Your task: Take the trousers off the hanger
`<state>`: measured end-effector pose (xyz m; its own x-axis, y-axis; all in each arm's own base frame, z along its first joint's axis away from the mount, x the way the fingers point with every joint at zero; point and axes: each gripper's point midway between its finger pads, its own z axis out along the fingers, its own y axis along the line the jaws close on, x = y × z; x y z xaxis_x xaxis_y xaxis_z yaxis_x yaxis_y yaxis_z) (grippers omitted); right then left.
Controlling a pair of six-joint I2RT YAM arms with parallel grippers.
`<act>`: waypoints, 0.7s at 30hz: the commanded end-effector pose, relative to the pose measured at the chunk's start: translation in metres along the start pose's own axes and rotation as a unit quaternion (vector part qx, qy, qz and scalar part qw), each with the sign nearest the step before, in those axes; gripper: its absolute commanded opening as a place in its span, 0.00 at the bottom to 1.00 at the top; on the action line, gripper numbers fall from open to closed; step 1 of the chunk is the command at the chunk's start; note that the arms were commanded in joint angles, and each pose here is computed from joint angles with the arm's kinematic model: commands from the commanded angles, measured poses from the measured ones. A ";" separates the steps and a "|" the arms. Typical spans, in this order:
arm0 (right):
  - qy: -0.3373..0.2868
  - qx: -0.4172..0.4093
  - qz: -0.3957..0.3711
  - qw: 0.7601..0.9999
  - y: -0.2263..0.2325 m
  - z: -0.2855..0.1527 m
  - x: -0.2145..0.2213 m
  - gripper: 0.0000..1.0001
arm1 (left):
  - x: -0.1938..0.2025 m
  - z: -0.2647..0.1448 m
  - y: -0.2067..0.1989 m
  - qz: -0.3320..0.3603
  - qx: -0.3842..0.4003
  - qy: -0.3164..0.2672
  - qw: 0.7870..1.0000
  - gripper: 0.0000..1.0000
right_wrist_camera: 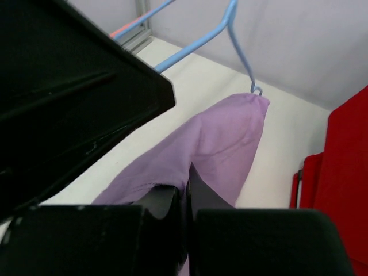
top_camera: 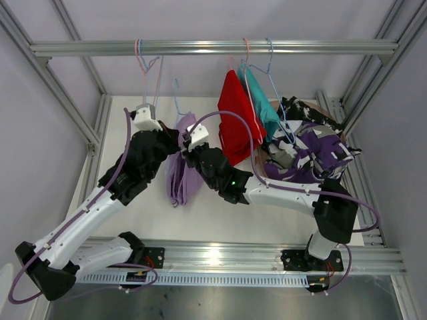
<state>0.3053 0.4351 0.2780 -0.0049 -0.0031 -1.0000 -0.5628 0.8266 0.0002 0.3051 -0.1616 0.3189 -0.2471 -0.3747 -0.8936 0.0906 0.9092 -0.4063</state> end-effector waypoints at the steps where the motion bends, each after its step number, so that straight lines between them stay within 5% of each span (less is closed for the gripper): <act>1: -0.106 0.030 0.037 0.993 -0.025 -0.021 -0.118 0.00 | -0.012 0.003 0.001 -0.013 -0.005 -0.017 1.000 0.00; 21: -0.143 0.082 -0.026 0.986 -0.084 -0.080 -0.258 0.00 | 0.012 0.019 0.001 -0.007 -0.013 0.023 1.000 0.00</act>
<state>0.2940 0.3452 0.4797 0.1995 0.0112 -0.9798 -0.4410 0.8940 -0.0796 0.3176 -0.1627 0.2918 -0.3090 -0.3550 -0.8823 0.0396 0.9221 -0.3849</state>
